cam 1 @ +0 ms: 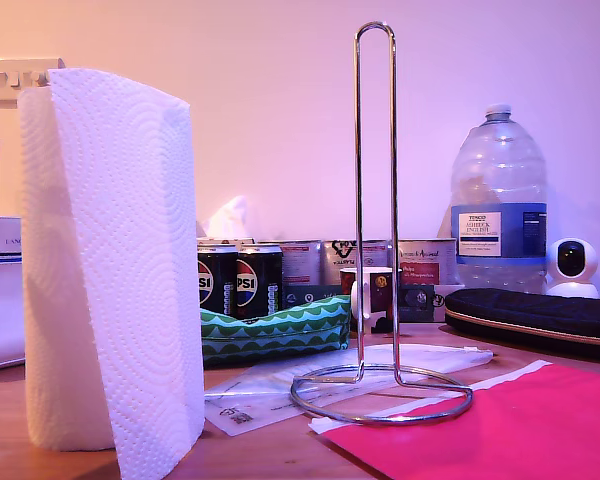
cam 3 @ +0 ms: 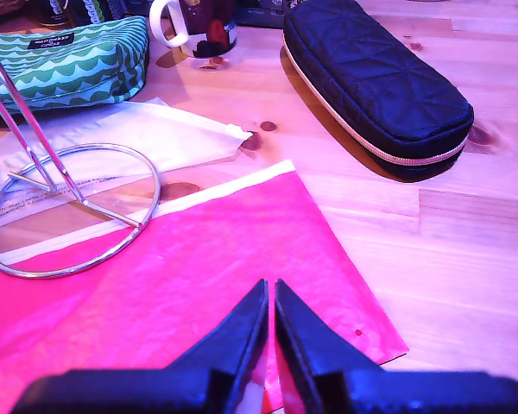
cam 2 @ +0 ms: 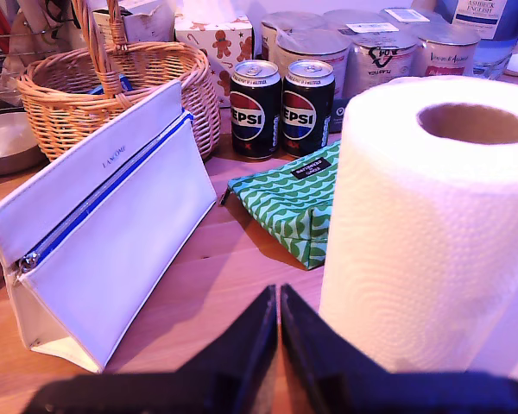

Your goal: Insert the paper towel roll into the metallic stand.

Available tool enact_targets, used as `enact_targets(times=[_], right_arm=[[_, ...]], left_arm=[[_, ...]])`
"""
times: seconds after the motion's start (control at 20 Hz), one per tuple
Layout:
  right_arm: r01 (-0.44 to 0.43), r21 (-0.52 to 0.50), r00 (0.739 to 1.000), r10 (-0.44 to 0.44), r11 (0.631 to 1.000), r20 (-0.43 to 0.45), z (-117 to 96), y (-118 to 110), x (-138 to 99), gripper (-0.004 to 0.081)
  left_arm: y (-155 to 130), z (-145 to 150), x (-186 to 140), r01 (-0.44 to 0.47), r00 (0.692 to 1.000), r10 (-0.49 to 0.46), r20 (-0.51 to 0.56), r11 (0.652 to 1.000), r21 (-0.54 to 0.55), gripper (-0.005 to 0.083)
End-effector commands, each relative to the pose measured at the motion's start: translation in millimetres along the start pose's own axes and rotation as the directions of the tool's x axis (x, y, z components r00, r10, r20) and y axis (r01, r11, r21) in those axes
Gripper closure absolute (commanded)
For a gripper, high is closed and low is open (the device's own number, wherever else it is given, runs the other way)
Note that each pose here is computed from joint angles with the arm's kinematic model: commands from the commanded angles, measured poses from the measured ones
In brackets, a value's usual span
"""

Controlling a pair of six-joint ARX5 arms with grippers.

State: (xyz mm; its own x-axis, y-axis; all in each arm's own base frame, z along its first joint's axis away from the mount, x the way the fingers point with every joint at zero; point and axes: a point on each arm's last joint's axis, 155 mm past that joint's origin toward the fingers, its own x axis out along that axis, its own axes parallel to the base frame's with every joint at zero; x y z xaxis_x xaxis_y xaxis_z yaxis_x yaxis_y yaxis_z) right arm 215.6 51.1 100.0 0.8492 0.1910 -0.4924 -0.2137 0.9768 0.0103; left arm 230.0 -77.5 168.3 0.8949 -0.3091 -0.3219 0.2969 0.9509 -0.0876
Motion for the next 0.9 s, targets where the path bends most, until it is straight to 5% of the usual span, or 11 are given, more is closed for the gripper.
enact_targets(times=[0.0,0.35,0.45,0.7,0.85], right_arm=[[-0.012,0.007,0.954,0.009,1.0,0.299,74.5,2.2,-9.7,0.0783],[-0.016,0.006,0.954,0.013,1.0,0.301,74.9,3.0,-9.8,0.0783],[-0.082,0.06,0.946,0.059,0.995,0.318,79.4,11.3,-11.6,0.0783],[-0.303,-0.011,0.879,0.283,0.953,0.383,96.9,56.1,-26.3,0.0783],[-0.378,-0.043,0.865,0.369,0.925,0.338,87.3,76.2,-27.0,0.0783]], left_arm=[[-30.7,28.6,-1.7,0.161,0.98,-0.163,0.114,0.987,0.025,0.0797],[-33.7,29.1,-2.3,0.177,0.977,-0.179,0.116,0.984,0.028,0.0797],[-43.0,35.0,-7.0,0.222,0.966,-0.227,0.123,0.973,0.06,0.0797],[-62.3,46.2,-27.2,0.3,0.948,-0.316,0.027,0.923,0.242,0.0797],[-79.3,54.0,-41.4,0.39,0.916,-0.393,-0.078,0.833,0.391,0.0797]])
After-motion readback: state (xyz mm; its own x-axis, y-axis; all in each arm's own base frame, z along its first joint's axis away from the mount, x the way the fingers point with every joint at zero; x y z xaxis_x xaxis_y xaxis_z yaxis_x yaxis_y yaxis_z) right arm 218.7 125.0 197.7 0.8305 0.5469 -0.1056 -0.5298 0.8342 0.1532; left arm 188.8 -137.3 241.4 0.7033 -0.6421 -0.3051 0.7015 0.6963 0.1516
